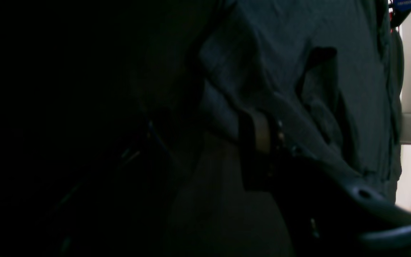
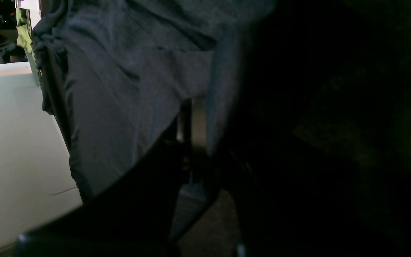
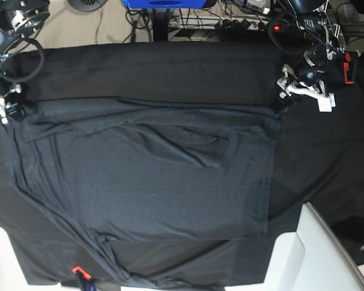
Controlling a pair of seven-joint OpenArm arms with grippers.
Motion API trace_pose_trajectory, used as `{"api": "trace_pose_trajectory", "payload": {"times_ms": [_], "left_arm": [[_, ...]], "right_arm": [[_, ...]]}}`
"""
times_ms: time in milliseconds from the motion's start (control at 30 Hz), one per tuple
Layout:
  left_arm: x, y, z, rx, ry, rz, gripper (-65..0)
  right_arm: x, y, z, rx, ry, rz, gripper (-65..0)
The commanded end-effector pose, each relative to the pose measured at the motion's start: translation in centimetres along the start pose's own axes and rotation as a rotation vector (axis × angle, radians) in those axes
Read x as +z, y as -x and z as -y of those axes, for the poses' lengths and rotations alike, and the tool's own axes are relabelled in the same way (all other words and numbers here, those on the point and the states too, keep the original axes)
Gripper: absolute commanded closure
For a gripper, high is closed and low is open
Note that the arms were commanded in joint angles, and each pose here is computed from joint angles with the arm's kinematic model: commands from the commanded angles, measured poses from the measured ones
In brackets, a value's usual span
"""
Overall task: Fold the T-shirt properly
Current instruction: 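Lift the collar edge with both grippers and pull it taut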
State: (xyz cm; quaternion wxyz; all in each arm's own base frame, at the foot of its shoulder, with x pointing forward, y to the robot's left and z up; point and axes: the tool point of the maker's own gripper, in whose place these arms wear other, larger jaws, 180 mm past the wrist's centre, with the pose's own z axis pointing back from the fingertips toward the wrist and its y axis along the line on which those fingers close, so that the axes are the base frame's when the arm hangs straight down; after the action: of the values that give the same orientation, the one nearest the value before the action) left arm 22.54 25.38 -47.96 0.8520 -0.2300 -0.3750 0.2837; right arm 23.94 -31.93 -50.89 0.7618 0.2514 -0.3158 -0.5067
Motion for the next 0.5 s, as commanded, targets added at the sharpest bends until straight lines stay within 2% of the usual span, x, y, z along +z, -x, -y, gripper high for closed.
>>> {"api": "trace_pose_trajectory", "payload": {"times_ms": [0, 467], "left_arm": [[-0.1, 0.2, -0.2, -0.010, -0.015, -0.025, -29.8], [-1.1, -0.8, 0.8, -0.001, 0.008, -0.004, -29.6]], "right_arm": [[0.1, 0.1, 0.4, 0.016, 0.026, -0.025, -0.3], [0.2, -0.1, 0.4, 0.015, 0.027, -0.021, -0.3]]}}
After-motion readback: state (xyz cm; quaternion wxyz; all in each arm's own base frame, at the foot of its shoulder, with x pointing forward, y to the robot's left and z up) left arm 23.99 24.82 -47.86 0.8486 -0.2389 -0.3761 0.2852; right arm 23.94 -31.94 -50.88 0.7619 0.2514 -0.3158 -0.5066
